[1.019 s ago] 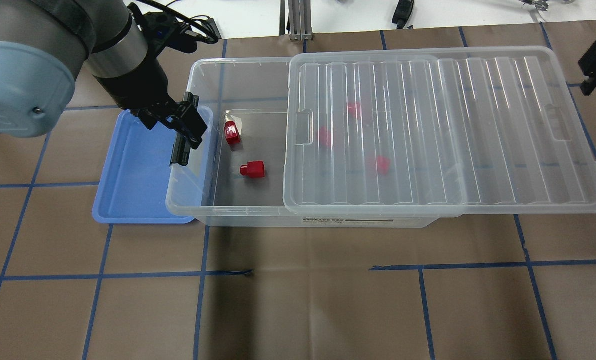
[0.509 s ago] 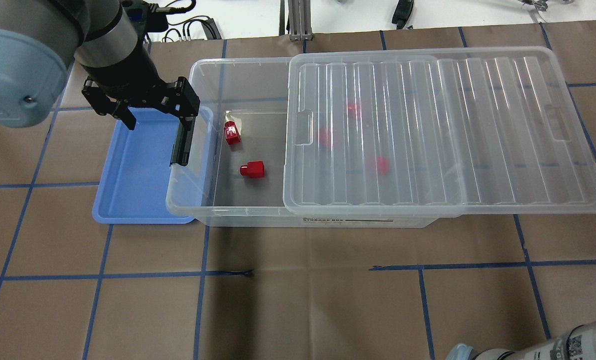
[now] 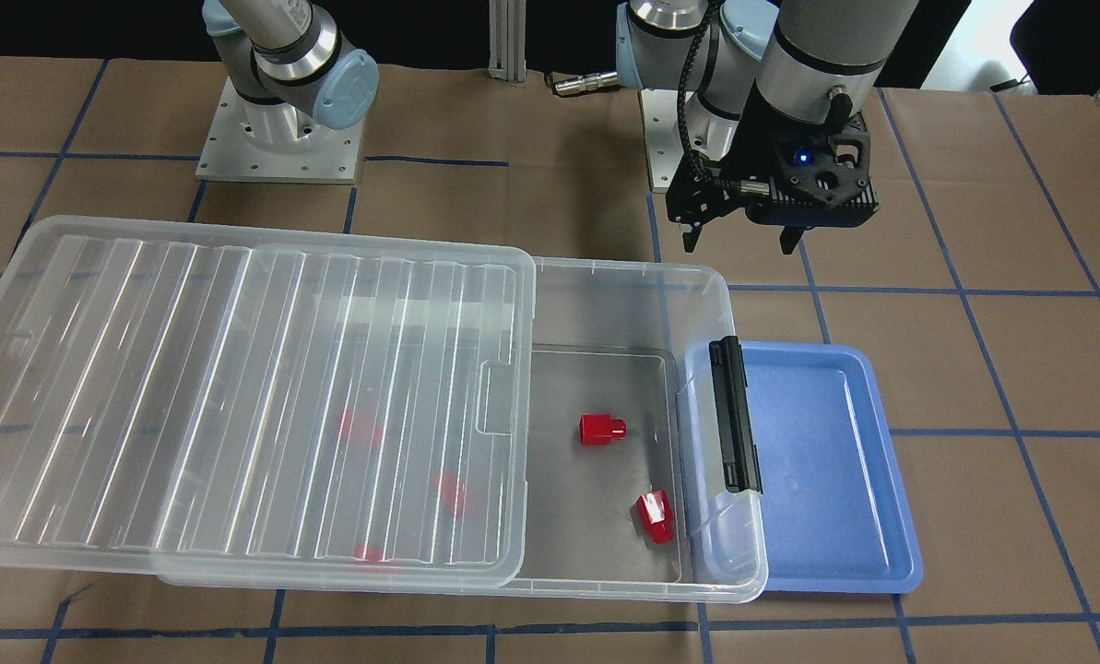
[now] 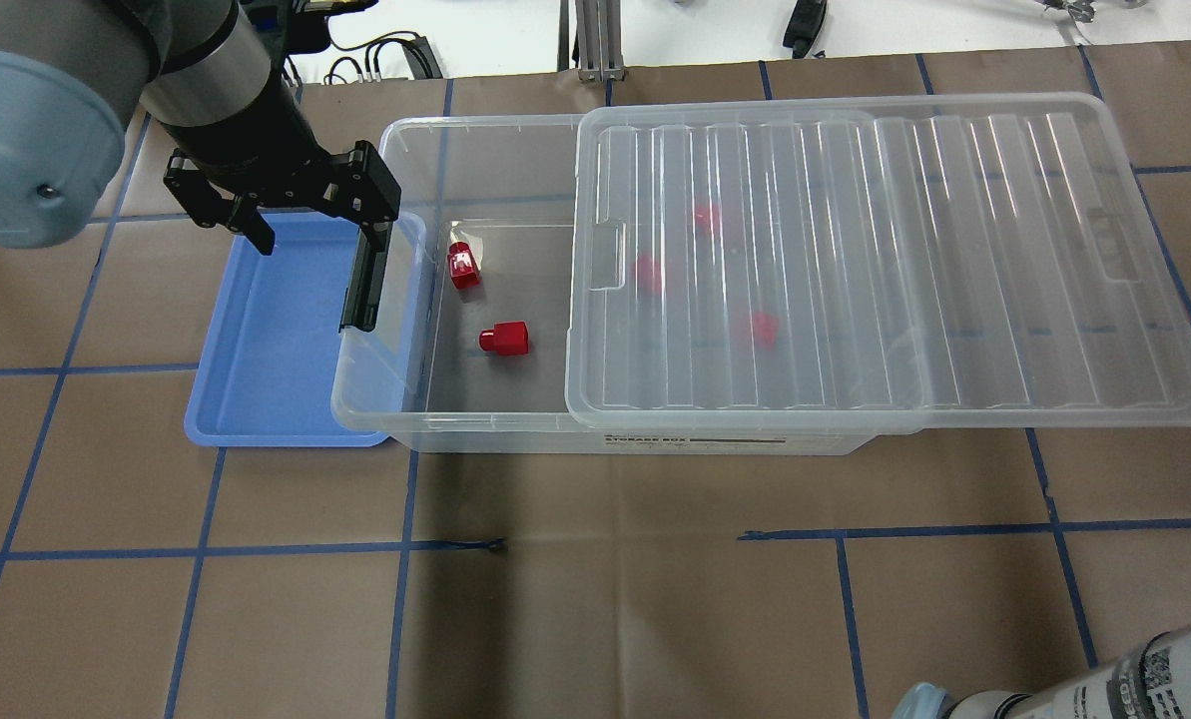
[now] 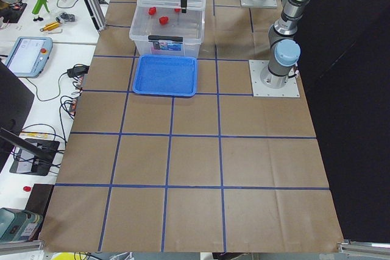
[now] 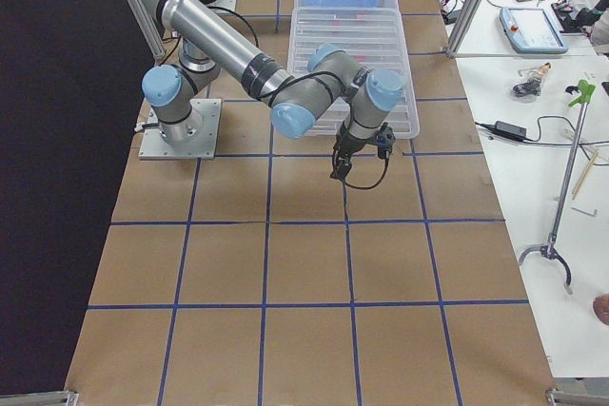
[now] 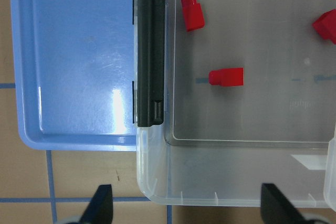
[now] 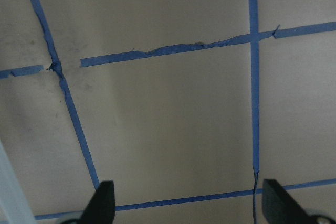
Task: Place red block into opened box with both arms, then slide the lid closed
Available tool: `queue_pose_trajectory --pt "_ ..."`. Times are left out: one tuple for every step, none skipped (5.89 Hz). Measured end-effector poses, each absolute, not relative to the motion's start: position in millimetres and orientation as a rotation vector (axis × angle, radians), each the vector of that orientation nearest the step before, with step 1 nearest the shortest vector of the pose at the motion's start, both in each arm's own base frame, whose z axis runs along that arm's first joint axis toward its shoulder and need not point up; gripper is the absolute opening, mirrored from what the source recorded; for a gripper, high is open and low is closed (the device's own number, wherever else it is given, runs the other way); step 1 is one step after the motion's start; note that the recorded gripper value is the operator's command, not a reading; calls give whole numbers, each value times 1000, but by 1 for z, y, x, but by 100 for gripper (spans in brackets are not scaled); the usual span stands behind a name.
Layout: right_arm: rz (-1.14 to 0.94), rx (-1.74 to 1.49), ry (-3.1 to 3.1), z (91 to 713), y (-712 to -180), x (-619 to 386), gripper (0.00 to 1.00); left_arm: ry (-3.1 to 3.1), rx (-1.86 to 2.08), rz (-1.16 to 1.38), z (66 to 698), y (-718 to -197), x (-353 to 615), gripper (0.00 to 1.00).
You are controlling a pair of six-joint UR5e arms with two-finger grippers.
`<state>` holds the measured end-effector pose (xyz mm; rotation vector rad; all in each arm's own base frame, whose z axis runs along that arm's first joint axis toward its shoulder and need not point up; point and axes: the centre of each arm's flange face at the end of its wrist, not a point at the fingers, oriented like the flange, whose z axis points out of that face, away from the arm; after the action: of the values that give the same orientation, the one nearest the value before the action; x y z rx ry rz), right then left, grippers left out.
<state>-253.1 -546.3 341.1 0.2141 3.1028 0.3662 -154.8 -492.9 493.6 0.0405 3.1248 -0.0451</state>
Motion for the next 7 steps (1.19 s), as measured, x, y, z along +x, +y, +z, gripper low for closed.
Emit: queue_pose_trajectory --pt "337 211 3077 340 -545 -244 100 3120 63 -56 496 -492 -153 98" --pt "313 195 3054 340 -548 -234 100 3119 72 -59 497 -492 -153 98" --pt "296 168 3039 340 -552 -220 100 3118 74 -61 497 -492 -153 98" --pt "281 139 3025 343 -556 -206 100 3118 73 -65 498 -492 -152 98" --pt "268 112 3012 345 -560 -191 100 3118 69 -71 500 -491 -151 98" --pt "258 89 2999 347 -561 -177 100 3118 65 -75 501 -491 -149 98" --pt "255 74 2982 346 -558 -165 100 3120 63 -74 501 -491 -148 98"
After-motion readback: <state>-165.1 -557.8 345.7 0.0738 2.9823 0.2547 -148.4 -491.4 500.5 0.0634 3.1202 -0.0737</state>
